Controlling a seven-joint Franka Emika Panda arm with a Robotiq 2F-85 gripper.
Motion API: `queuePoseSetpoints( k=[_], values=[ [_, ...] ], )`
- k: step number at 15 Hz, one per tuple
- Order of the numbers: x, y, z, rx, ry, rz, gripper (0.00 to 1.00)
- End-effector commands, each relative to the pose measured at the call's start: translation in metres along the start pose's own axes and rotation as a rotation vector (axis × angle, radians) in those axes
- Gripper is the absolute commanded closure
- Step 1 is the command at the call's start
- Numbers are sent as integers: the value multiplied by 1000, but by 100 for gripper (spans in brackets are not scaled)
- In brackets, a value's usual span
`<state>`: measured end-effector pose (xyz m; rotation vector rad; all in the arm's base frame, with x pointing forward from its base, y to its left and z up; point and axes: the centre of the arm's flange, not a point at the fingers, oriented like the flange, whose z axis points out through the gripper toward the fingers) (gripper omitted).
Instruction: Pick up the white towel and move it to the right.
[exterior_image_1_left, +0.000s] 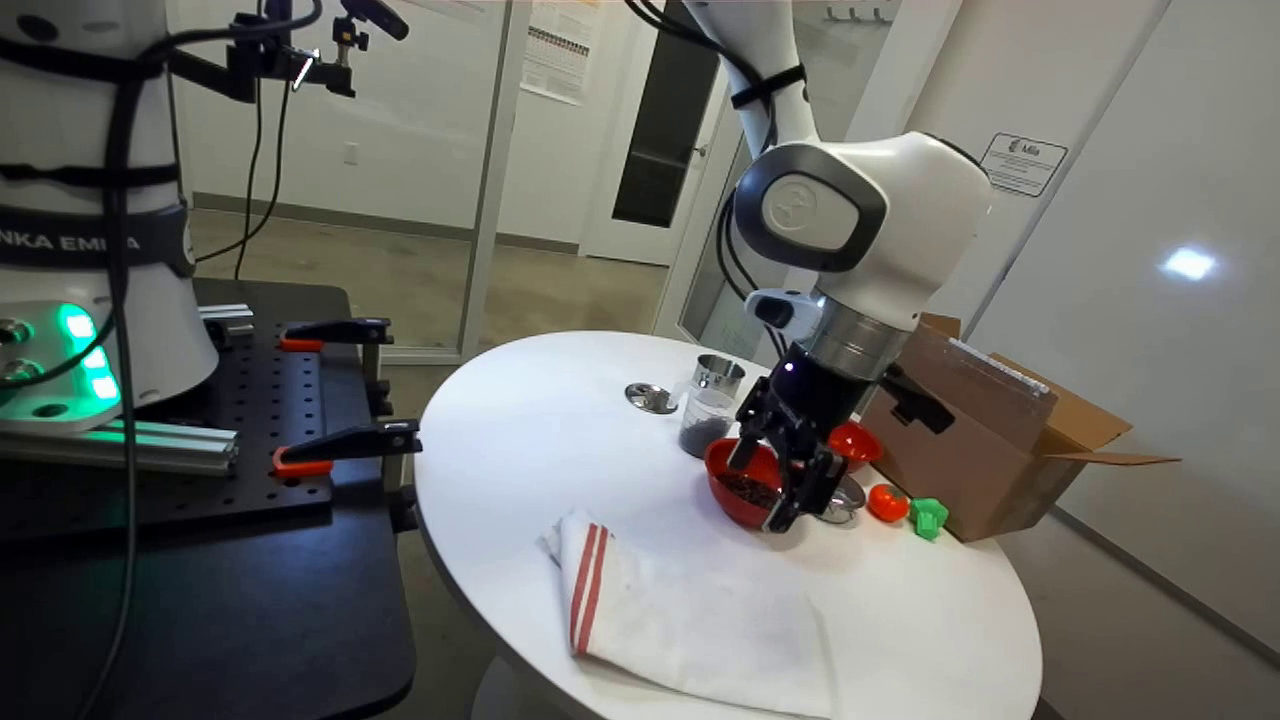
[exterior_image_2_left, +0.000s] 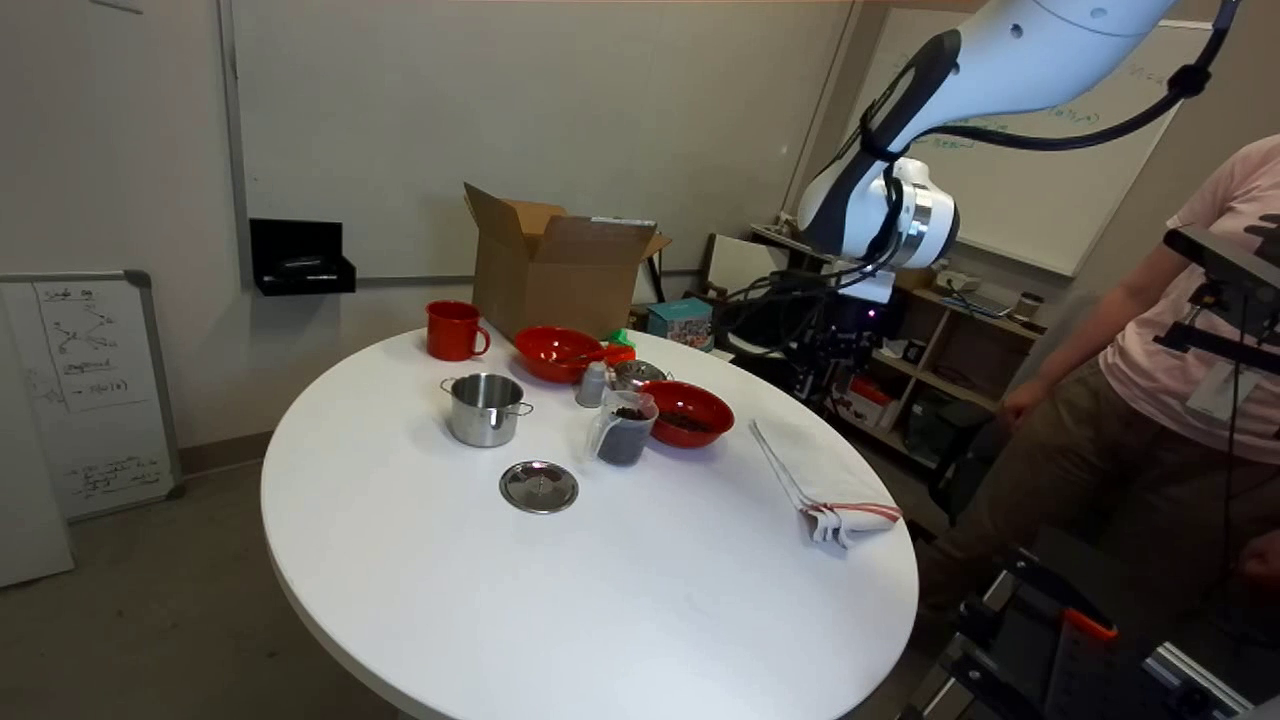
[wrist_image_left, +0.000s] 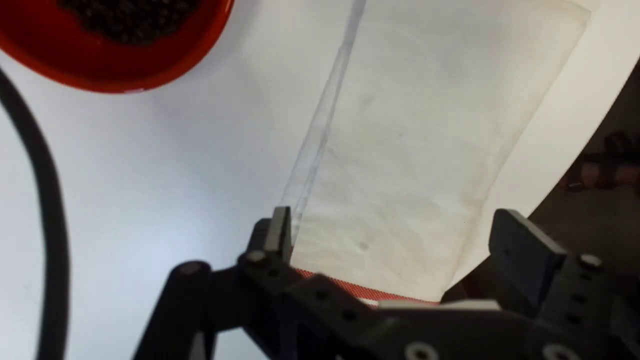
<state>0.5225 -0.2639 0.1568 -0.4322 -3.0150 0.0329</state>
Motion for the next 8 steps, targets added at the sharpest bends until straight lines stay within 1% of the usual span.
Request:
queuePoseSetpoints(
  k=[1,4,5,6,8],
  values=[
    [9,10,-21,19,23,-199,0],
    [10,22,-39,35,18,-285,0],
    [9,25,-43,38,7,-271,0],
    [-3,21,-29,48,24,-249,0],
    [-2,24,-38,41,12,-266,0]
  ],
)
